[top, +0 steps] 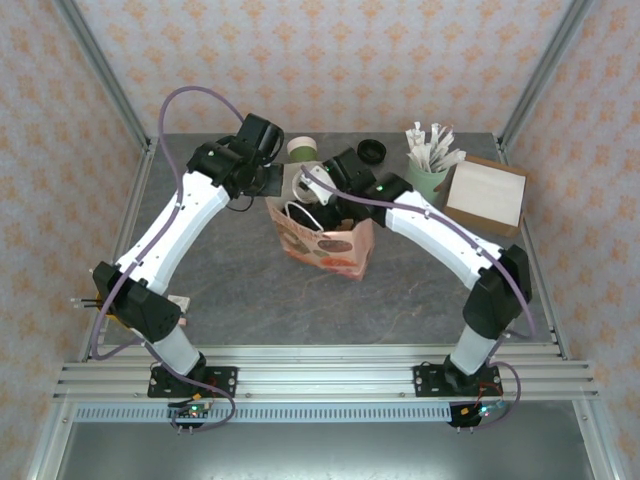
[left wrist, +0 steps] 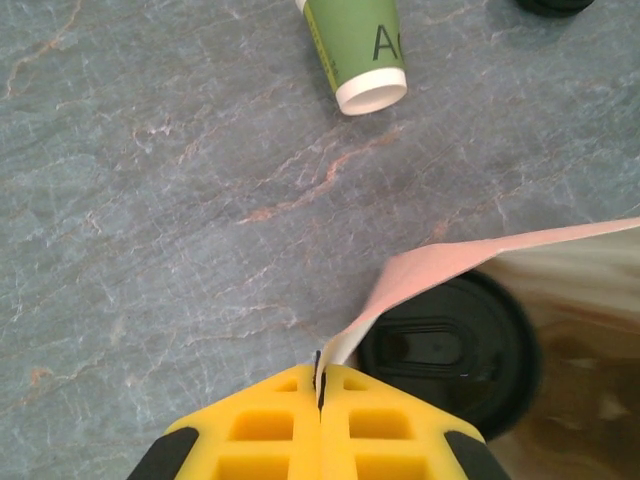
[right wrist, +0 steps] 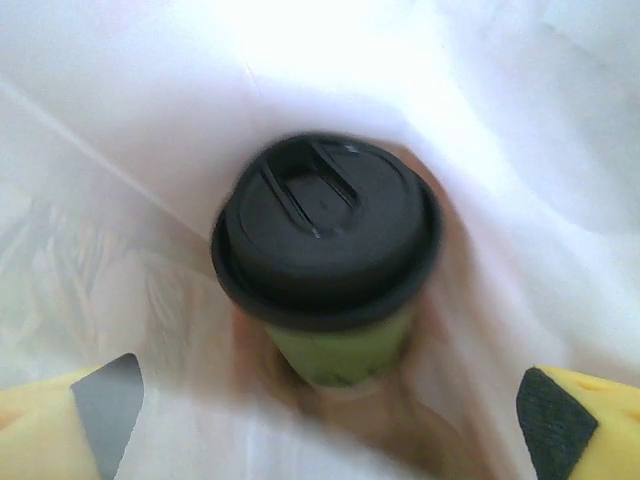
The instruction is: Pack the takeout coffee
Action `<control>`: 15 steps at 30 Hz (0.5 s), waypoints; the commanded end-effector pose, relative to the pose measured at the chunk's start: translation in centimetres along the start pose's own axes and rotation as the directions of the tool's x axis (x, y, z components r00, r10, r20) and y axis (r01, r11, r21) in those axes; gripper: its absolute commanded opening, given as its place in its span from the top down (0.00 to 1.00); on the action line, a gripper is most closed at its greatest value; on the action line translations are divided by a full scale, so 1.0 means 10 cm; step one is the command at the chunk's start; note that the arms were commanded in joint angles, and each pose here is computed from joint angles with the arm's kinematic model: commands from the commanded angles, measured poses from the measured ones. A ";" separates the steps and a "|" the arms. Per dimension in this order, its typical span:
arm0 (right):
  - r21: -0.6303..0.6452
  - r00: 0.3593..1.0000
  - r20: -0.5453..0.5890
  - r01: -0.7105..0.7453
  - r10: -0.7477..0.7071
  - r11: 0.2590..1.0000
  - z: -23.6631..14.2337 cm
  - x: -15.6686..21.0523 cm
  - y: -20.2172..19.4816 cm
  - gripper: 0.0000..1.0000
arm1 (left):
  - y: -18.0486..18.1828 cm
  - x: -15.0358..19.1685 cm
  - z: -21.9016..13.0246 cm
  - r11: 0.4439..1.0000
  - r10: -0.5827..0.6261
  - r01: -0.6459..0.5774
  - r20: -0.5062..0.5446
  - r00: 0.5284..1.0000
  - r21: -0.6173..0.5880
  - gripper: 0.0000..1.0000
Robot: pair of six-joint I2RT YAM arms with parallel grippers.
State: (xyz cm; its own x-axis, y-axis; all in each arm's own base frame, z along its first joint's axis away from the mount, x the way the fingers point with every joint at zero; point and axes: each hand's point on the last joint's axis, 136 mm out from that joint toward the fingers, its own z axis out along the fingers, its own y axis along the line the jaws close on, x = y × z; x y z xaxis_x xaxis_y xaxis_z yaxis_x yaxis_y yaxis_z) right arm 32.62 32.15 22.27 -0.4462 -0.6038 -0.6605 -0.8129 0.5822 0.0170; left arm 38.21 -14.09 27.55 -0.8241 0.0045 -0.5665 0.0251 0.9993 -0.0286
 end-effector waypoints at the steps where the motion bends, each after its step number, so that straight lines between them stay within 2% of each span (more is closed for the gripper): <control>1: 0.002 0.988 0.137 0.066 -0.066 0.998 -0.16 -0.21 0.02 0.01 | 0.02 0.00 -0.03 0.999 -0.034 0.034 -0.022 0.999 -0.007 1.00; 4: -0.016 0.995 0.089 0.051 -0.049 0.999 -0.09 -0.15 0.03 0.01 | -0.11 -0.03 -0.03 0.996 -0.057 0.059 -0.023 0.998 0.061 1.00; 7: -0.007 0.997 0.069 0.035 -0.034 0.999 -0.05 -0.11 0.00 0.01 | -0.14 -0.01 -0.01 0.994 -0.071 0.073 -0.033 0.997 0.079 1.00; 15: -0.026 0.999 -0.022 0.046 -0.046 0.999 -0.18 0.11 0.06 0.01 | 0.01 -0.05 -0.01 0.996 -0.085 0.085 0.003 0.996 -0.008 1.00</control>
State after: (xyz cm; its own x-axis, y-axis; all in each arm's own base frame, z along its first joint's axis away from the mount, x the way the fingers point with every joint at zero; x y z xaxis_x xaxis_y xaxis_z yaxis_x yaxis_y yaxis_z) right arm 31.79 31.85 21.66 -0.4238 -0.6231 -0.6574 -0.8329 0.5532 0.0125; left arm 38.01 -15.20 26.94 -0.8484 -0.0459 -0.5273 0.0093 0.9948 -0.1016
